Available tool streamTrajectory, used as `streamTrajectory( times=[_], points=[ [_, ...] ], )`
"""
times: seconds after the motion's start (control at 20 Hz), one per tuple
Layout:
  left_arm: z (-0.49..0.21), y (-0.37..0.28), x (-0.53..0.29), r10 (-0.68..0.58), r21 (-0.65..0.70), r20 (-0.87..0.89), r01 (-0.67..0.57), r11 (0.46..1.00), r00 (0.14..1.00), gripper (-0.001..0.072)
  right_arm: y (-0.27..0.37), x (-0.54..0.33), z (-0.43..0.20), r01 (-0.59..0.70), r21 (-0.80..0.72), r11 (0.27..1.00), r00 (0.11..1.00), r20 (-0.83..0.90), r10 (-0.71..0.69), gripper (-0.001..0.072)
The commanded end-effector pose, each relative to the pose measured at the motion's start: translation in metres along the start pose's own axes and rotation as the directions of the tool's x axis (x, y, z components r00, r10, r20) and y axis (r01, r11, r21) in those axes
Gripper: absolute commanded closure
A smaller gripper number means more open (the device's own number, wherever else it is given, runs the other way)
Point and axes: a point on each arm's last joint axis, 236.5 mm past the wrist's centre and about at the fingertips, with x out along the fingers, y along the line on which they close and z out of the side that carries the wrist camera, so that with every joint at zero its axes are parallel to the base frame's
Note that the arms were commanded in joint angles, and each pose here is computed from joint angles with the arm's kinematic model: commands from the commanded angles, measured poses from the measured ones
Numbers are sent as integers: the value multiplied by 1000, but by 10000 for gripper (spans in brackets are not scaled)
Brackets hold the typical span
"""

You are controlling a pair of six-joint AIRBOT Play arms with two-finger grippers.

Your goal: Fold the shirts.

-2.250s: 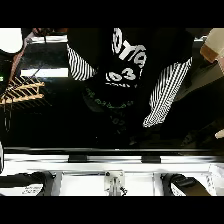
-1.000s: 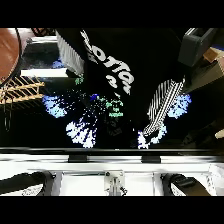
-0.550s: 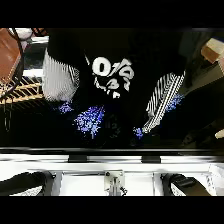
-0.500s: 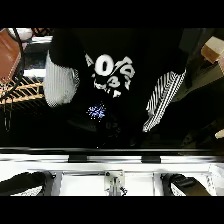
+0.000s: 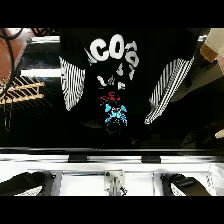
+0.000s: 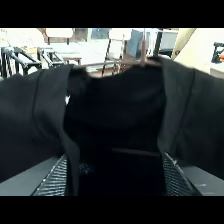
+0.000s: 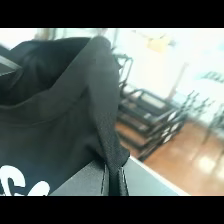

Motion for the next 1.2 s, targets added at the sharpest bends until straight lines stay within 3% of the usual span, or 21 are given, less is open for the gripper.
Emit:
streamTrajectory(
  times=[0.0, 0.2, 0.4, 0.55, 0.75, 1.15],
  points=[
    [16, -10, -11, -18, 5, 44, 18, 1000, 999, 3, -29, -3, 20, 126, -51, 991, 989, 82, -122, 644],
    [36, -32, -28, -65, 12, 95, 64, 998, 993, 4, -56, -9, 30, 251, -115, 961, 964, 124, -237, 644],
    [30, -35, -30, -72, 13, 66, 72, 997, 995, 4, -97, -23, 29, 427, -183, 886, 904, 124, -410, 644],
    [16, -34, -27, -69, 16, 12, 69, 998, 998, 4, -139, -48, 27, 595, -272, 757, 801, 114, -588, 644],
    [5, -26, -26, -41, 39, -33, 43, 998, 999, 4, -198, -105, 22, 770, -232, 595, 626, 92, -774, 644],
    [5, -12, -26, 20, 103, -31, -16, 995, 999, 4, -257, -219, 17, 910, -275, 309, 333, 46, -942, 644]
  ],
)
